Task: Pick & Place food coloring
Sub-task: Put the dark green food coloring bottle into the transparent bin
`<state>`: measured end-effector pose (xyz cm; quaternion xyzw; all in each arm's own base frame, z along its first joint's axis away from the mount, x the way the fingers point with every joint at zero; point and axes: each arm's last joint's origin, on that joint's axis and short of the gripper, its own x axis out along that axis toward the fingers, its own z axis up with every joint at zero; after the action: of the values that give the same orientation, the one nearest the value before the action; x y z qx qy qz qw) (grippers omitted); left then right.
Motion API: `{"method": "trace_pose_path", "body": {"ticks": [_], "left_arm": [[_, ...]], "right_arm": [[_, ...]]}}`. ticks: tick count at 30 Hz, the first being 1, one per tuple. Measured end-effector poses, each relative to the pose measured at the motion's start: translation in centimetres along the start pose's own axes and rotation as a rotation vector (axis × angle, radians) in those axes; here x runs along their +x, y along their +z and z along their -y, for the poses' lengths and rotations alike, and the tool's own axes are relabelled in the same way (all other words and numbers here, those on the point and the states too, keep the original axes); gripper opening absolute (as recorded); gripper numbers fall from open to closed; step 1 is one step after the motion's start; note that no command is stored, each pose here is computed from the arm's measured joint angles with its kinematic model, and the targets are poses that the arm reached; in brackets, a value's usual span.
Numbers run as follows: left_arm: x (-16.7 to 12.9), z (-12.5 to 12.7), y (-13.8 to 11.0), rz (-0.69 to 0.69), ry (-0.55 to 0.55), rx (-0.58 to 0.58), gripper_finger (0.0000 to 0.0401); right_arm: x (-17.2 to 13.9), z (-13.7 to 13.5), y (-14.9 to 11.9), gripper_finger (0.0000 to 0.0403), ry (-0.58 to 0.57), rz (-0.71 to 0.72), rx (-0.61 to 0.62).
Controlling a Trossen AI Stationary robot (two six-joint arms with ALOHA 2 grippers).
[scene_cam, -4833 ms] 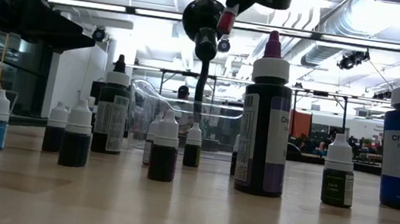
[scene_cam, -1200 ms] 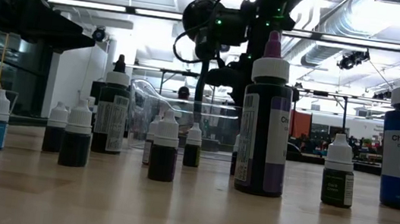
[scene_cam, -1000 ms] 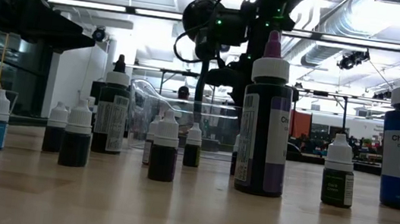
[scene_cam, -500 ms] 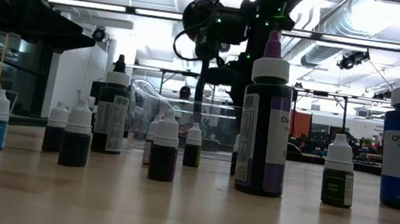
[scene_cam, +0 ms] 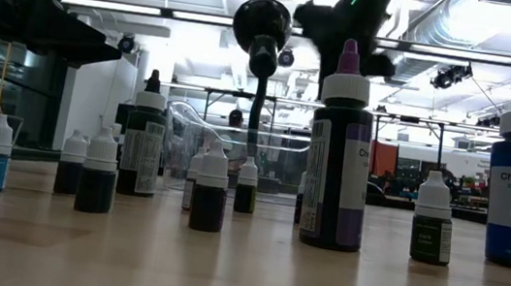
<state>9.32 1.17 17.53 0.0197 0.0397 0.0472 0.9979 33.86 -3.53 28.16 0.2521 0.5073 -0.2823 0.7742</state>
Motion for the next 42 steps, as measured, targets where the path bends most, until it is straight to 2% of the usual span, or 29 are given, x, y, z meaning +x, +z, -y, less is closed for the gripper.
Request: {"method": "trace_pose_path", "body": {"ticks": [7, 13, 17, 29, 36, 42], "left_arm": [[0.0, 0.0, 0.0, 0.000, 0.000, 0.000, 0.0278], [0.0, 0.0, 0.0, 0.000, 0.000, 0.000, 0.0278], [0.0, 0.0, 0.0, 0.000, 0.000, 0.000, 0.0278], [0.0, 0.0, 0.0, 0.000, 0.000, 0.000, 0.0278], [0.0, 0.0, 0.0, 0.000, 0.000, 0.000, 0.0278], [0.0, 0.0, 0.0, 0.000, 0.000, 0.000, 0.0278]], "right_arm": [[-4.6, -1.9, -3.7, 0.0073, 0.011, 0.081, -0.152], [-5.4, -4.9, -7.2, 0.0076, 0.099, 0.020, -0.350], [-5.4, -6.3, -9.0, 0.0096, 0.178, -0.055, -0.466], [-2.9, -9.9, -11.5, 0.0195, 0.320, -0.145, -0.743], [-0.1, -12.1, -13.9, 0.0204, 0.361, -0.249, -0.863], [2.0, -13.5, -15.0, 0.0205, 0.366, -0.251, -0.939]]}}
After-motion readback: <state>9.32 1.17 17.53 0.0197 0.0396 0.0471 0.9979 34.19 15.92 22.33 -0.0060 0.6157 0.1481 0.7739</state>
